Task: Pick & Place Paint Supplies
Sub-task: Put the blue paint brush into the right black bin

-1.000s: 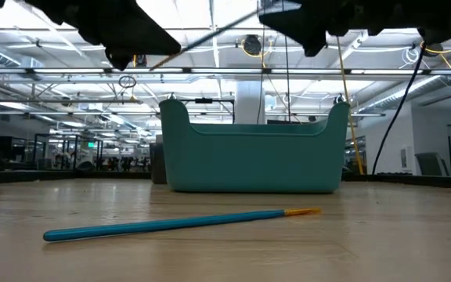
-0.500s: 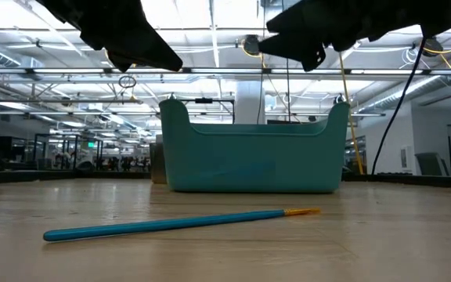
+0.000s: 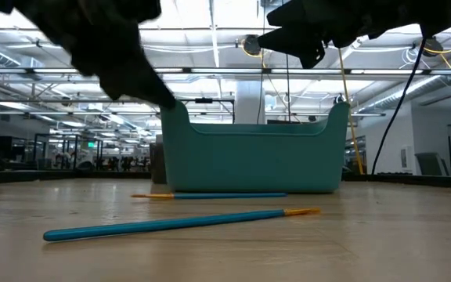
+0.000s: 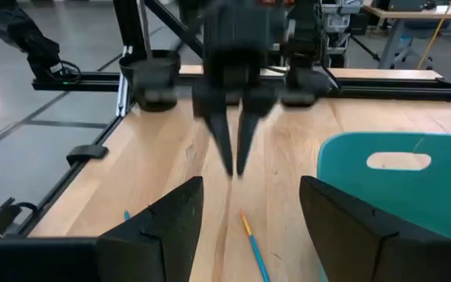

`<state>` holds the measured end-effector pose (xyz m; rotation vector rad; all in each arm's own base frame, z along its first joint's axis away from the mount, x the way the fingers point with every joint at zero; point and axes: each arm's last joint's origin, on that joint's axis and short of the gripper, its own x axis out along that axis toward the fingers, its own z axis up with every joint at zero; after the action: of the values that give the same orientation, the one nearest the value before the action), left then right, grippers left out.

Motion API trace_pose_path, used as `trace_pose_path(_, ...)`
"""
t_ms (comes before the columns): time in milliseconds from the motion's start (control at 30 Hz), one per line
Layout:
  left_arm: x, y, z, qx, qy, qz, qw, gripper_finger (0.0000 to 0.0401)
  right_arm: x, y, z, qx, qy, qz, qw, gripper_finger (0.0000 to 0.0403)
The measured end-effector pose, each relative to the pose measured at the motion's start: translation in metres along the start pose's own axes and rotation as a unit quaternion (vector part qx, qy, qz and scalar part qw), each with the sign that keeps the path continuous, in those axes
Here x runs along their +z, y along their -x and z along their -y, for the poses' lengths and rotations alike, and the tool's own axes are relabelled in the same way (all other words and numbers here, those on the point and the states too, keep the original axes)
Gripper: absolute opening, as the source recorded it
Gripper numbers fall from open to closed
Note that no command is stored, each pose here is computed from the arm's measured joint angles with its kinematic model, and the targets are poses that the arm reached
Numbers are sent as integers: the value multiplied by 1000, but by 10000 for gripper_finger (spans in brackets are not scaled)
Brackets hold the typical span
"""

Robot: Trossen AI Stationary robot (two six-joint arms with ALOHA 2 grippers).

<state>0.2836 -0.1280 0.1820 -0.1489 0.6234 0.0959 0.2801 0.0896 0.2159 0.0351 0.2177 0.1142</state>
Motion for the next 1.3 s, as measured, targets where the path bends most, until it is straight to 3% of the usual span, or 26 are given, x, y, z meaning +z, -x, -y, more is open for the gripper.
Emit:
trace_pose_path(200,-30,-34,-1,26,0,-55,998,78,0,0,0,0,0,-1,1000,202)
trace_pose_path(367,-48,-52,-1,3,18,-98,995,114,0,0,0,0,0,-1,1000,202)
trace_pose_path(600,-64,-66,1,9,30,-113,993,132,0,0,0,0,0,0,1000,200)
trace_pose_path(733,-69,-68,0,14,34,-124,992,109,0,0,0,0,0,1,1000,199)
trace_pose_path(933,-72,-68,-2,21,45,-145,988,15,0,0,0,-1,0,1,1000,199)
trace_pose_path(1300,-70,-64,-2,8,49,-155,987,4,0,0,0,-1,4,-1,1000,196)
